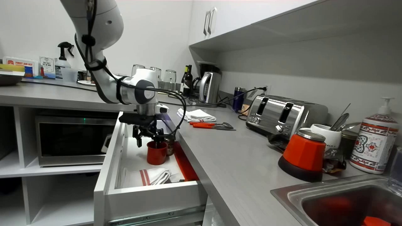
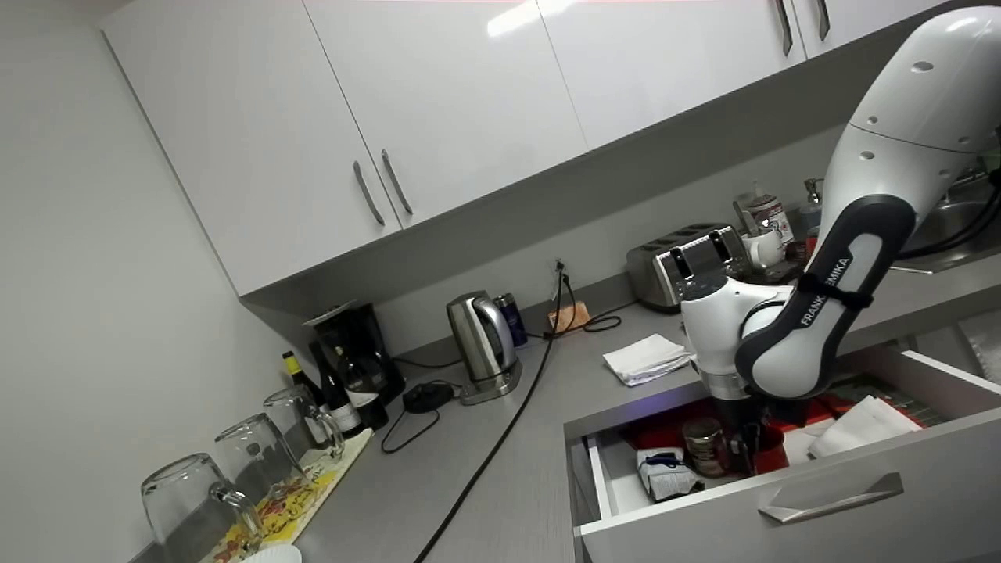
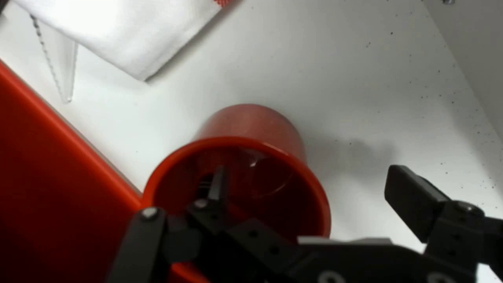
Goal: Open the topmost drawer, remove a red mug from it, put the mug on the counter, and then close the drawer
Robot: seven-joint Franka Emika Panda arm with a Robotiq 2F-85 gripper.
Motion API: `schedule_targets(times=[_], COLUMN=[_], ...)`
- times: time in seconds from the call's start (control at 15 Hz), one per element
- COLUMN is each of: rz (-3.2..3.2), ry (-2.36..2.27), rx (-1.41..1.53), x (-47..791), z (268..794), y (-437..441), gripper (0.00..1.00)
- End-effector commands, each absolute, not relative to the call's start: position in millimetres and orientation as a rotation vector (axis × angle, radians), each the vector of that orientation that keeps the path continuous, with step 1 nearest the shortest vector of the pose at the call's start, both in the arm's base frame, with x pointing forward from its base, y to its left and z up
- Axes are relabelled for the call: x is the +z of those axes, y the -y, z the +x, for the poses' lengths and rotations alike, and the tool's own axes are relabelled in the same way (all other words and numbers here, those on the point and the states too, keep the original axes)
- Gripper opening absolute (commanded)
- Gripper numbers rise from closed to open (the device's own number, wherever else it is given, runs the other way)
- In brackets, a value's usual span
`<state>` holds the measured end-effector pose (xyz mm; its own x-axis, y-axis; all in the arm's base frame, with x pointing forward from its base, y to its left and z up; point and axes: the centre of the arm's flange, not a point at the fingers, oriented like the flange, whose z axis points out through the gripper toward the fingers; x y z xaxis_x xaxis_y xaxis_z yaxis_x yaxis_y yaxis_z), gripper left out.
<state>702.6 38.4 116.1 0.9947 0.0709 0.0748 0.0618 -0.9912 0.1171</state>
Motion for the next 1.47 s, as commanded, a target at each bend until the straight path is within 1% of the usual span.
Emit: schedule_targets(times=[0.0, 0.07, 0.13, 0.27, 0.47, 0.73, 0.8, 1.13, 1.4], rz=[3.036, 3.038, 3.035, 3.034, 3.031, 3.027, 3.026, 2.993, 2.948], ry=[-0.106, -0.107, -0.11, -0.113, -0.119, -0.12, -0.12, -0.154, -0.256], rx=[0.064, 0.058, 0.058, 0.057, 0.064, 0.077, 0.079, 0.102, 0.265], x=[104, 102, 101, 101, 103, 107, 107, 118, 172], z=[713, 712, 712, 713, 714, 715, 715, 705, 685], y=[-52, -54, -57, -61, -64, -65, -65, -66, -84], gripper=[0.72, 0.69, 0.68, 0.55, 0.31, 0.02, 0.0, 0.01, 0.01])
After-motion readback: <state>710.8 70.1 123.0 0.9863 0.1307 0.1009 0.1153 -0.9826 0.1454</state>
